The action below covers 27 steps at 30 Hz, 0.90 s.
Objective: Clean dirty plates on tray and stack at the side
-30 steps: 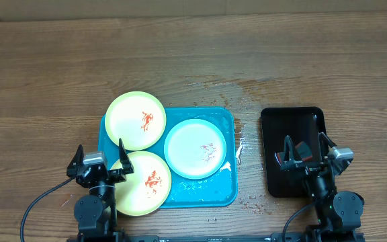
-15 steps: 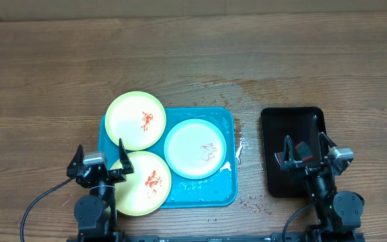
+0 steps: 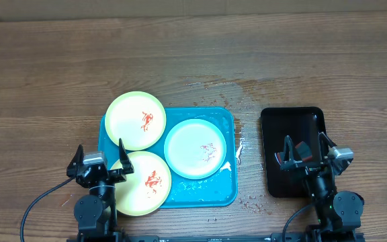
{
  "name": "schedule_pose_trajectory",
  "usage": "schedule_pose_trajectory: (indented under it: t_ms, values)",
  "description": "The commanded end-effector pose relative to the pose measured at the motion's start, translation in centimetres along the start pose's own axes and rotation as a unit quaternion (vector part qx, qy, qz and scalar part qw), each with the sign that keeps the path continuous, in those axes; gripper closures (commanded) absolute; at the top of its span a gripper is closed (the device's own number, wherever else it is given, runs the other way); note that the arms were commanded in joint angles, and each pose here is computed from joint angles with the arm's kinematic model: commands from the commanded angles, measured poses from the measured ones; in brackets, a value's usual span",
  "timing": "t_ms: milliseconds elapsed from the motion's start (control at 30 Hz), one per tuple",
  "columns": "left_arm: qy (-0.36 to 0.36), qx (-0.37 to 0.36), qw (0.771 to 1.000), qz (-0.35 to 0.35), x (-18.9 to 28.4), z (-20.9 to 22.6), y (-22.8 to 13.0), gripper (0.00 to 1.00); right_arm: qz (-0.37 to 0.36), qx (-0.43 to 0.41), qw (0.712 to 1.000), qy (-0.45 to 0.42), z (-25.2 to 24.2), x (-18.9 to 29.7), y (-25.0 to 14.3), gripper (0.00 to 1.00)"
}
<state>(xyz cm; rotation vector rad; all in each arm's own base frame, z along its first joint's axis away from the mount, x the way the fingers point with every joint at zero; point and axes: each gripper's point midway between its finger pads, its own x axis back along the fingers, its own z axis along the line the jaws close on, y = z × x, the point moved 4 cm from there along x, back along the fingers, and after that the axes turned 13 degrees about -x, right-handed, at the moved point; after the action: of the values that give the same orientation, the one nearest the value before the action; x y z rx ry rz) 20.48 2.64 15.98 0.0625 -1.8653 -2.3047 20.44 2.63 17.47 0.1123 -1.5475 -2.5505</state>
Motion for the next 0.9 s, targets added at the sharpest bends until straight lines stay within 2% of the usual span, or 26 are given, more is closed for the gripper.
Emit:
schedule_pose_trajectory:
  t_ms: [0,633,867]
  values:
    - [-0.002,-0.010,1.000,-0.004,0.0,0.0,0.1,0.00,0.001,0.004,1.000,-0.002,-0.1,0.0,-0.3,0.00]
    - [-0.002,-0.011,1.000,-0.004,0.0,0.0,0.0,0.00,-0.006,0.005,1.000,-0.005,-0.2,0.0,0.0,0.00]
    - [-0.002,-0.010,1.000,-0.004,0.0,0.0,0.1,0.00,0.015,0.011,0.999,0.029,1.2,0.3,0.2,0.00]
